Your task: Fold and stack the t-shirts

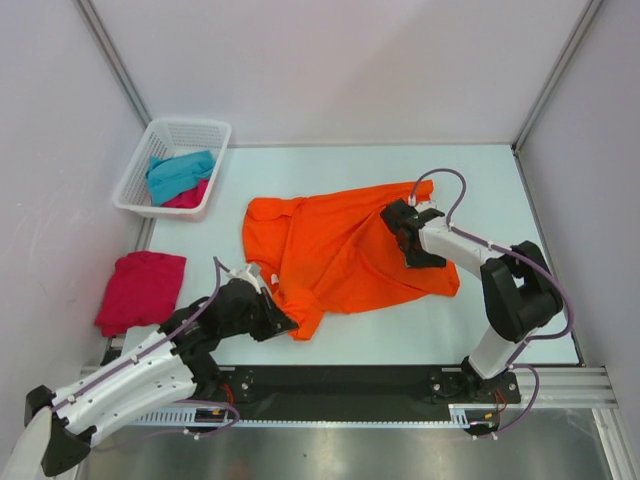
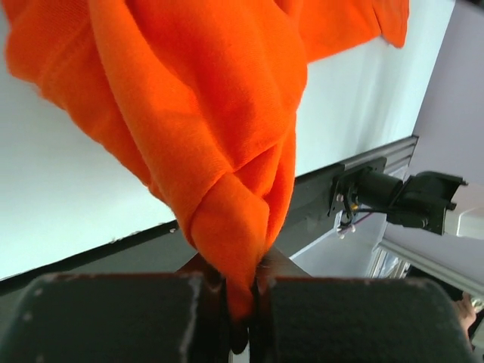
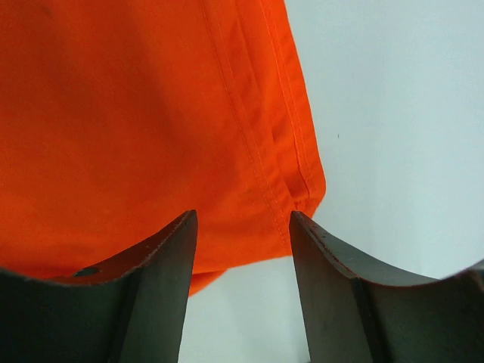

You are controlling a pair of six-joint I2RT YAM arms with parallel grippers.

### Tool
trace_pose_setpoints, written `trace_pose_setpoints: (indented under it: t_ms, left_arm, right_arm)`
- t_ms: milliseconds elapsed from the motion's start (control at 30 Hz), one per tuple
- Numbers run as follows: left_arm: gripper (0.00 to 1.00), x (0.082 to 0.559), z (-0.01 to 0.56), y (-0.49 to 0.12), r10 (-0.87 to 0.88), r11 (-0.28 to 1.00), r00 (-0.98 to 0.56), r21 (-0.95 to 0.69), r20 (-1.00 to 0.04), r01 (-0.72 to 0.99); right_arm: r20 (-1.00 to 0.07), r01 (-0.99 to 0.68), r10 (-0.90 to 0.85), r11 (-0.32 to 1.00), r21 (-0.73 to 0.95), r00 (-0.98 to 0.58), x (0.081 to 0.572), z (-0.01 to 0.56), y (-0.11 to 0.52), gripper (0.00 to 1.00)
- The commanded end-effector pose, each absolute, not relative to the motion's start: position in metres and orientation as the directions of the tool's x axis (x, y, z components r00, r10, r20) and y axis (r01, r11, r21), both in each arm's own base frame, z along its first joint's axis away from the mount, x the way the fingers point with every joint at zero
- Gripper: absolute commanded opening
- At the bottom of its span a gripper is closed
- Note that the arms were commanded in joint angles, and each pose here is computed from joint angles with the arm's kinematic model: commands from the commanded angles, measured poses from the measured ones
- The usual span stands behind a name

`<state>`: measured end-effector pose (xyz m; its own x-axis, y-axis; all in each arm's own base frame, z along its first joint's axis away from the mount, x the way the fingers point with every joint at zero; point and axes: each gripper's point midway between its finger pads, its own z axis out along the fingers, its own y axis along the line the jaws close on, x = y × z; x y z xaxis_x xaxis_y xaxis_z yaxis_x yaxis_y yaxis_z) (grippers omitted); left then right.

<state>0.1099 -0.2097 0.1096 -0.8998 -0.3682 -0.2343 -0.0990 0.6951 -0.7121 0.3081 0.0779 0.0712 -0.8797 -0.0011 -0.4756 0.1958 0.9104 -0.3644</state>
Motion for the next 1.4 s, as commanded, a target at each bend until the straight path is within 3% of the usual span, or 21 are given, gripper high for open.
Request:
trace_pose_setpoints:
  t_ms: [0, 333, 1167, 1367]
  left_arm:
    - [0.01, 0.124, 0.122, -0.199, -0.421, 0.686, -0.871, -0.717, -0.254, -0.123]
    - [0.0, 0.141, 0.121, -0.182, -0.444, 0.689, -0.851, -0.714, -0.28, -0.125]
    - [0.0, 0.135, 0.145, -0.165, -0.462, 0.69, -0.824, -0.717, -0.329, -0.101]
    - [0.0, 0.131, 0.147, -0.16, -0.471, 0.69, -0.818, -0.715, -0.33, -0.109]
  right_arm:
    - [-0.459, 0.218, 0.036, 0.911, -0.35, -0.888, 0.285, 0.068, 0.071, 0.58]
    - [-0.428, 0.238, 0.083, 0.917, -0.321, -0.9, 0.238, 0.07, 0.055, 0.58]
    - [-0.353, 0.242, 0.131, 0.926, -0.29, -0.926, 0.239, 0.043, 0.068, 0.57]
    - [-0.314, 0.245, 0.176, 0.95, -0.195, -0.933, 0.244, 0.024, 0.089, 0.55]
